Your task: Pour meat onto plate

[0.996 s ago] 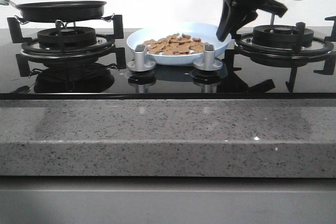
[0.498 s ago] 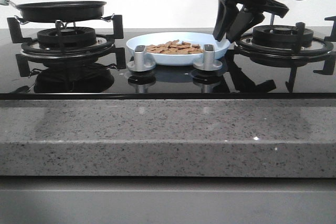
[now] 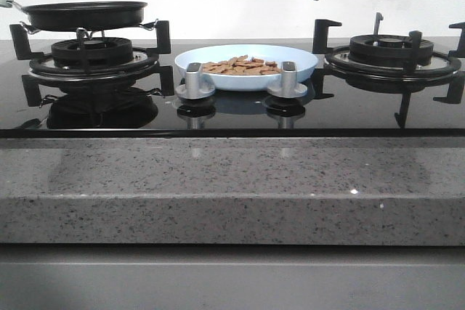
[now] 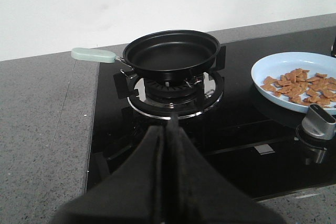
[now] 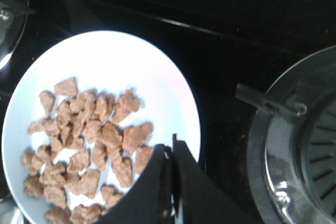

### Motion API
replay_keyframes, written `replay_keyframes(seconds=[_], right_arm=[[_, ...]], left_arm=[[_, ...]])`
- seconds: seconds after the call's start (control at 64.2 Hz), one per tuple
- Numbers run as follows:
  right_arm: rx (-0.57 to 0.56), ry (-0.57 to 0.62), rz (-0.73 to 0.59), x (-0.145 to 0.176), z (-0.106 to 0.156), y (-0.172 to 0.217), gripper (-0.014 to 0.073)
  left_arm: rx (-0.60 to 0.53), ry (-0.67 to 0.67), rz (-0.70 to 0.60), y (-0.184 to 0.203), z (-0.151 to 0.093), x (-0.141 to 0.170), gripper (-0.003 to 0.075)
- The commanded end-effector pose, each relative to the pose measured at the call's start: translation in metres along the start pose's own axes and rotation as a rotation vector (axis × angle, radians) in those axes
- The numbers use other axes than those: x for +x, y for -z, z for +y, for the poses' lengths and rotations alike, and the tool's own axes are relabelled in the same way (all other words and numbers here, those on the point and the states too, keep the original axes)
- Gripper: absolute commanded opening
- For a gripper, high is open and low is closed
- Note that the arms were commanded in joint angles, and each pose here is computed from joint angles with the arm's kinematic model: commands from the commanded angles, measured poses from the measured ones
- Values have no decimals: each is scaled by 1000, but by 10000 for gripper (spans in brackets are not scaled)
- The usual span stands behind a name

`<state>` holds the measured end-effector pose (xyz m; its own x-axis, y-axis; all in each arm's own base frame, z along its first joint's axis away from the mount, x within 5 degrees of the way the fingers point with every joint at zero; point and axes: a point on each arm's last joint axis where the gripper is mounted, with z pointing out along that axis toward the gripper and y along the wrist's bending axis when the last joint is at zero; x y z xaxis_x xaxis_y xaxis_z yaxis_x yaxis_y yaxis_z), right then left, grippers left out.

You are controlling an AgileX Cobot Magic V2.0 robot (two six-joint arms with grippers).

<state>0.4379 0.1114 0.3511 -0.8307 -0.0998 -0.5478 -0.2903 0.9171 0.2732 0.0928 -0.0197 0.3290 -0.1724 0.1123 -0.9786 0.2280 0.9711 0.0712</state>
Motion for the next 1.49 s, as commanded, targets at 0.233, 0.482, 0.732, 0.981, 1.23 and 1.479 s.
replay_keyframes(seconds=[0.233, 0.482, 0.732, 0.981, 1.23, 1.479], right_arm=[[14, 94, -203, -9, 22, 81, -71], [95, 146, -443, 32, 29, 142, -71], [207, 187, -563, 130, 19, 161, -71], [218, 191, -670, 221, 15, 172, -71], [217, 202, -780, 300, 11, 176, -71], [216, 215, -892, 331, 9, 179, -71]], left_arm=[[-20, 23, -103, 3, 2, -16, -20], [-20, 23, -103, 3, 2, -16, -20], [-20, 23, -103, 3, 2, -16, -20], [-20, 23, -103, 3, 2, -16, -20], [-20, 23, -103, 3, 2, -16, -20], [-20, 23, -103, 3, 2, -16, -20]])
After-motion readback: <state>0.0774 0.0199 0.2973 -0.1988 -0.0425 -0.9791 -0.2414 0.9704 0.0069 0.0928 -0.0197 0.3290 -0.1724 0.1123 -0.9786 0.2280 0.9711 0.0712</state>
